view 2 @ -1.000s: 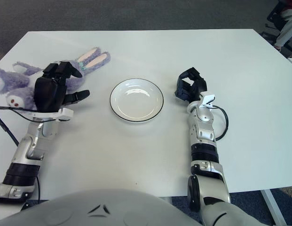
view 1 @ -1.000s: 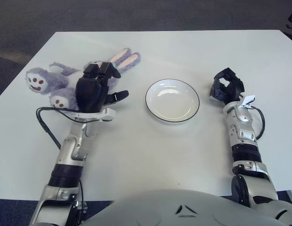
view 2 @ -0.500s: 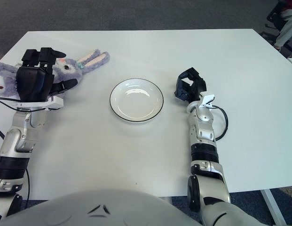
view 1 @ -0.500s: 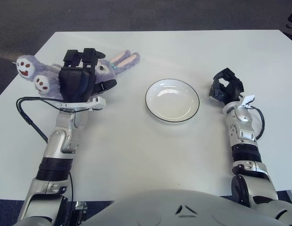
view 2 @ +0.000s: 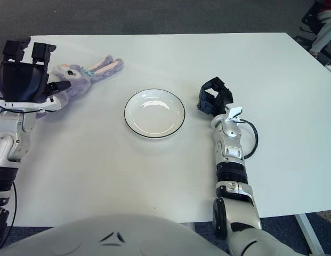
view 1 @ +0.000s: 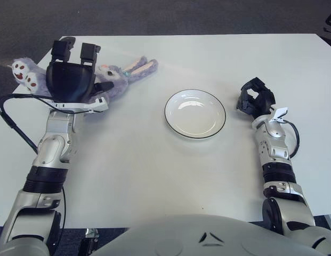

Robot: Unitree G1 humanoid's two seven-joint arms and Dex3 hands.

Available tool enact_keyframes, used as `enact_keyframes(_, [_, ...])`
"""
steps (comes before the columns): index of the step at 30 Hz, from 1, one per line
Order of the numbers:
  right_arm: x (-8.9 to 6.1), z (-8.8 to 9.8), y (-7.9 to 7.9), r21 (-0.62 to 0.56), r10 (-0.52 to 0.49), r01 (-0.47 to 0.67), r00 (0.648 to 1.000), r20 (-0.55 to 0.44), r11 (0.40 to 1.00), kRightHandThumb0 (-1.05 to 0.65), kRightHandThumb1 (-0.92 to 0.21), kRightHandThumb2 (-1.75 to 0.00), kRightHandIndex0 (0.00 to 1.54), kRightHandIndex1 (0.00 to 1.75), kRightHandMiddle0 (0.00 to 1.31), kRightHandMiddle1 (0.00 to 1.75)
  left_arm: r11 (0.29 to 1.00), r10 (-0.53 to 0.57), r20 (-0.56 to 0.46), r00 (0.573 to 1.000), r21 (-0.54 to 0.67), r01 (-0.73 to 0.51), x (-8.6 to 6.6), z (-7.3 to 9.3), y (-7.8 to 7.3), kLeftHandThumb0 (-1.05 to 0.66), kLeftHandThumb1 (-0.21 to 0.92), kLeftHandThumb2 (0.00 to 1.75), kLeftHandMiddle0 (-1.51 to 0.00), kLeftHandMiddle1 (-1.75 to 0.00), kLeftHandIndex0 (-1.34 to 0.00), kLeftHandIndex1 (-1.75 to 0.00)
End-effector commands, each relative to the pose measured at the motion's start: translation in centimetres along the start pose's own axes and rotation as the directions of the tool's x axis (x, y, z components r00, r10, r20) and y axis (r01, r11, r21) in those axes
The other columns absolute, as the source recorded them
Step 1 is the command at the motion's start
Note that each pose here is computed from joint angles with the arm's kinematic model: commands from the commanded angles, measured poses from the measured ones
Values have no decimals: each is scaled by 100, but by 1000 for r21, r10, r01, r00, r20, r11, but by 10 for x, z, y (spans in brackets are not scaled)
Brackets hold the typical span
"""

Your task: Put the doll into the plate.

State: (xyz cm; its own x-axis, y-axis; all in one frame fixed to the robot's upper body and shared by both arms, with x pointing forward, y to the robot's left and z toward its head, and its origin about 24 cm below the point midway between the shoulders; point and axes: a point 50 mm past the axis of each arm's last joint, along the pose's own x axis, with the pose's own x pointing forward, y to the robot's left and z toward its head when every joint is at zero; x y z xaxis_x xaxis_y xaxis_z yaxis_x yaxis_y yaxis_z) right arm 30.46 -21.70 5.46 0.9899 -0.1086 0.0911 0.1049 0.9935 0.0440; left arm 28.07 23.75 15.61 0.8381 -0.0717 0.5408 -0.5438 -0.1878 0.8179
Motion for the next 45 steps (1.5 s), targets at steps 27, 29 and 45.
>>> enact_keyframes(27, [-29, -39, -7, 32, -29, 35, 988, -152, 999, -42, -52, -106, 95, 175, 46, 175, 859, -486, -66, 872, 148, 490, 1, -13, -37, -105, 92, 113, 0, -4, 0, -5])
enact_keyframes(29, [-29, -39, -7, 31, -29, 34, 988, -152, 999, -42, -52, -106, 95, 175, 46, 175, 846, -512, -59, 857, 136, 515, 1, -13, -38, -105, 92, 115, -1, -3, 0, -3])
enact_keyframes(45, [-30, -36, -6, 31, -19, 24, 990, -143, 999, -43, -50, -109, 98, 175, 47, 175, 610, -772, 129, 622, -120, 783, -2, -6, -36, -105, 92, 124, -4, -4, 0, 0])
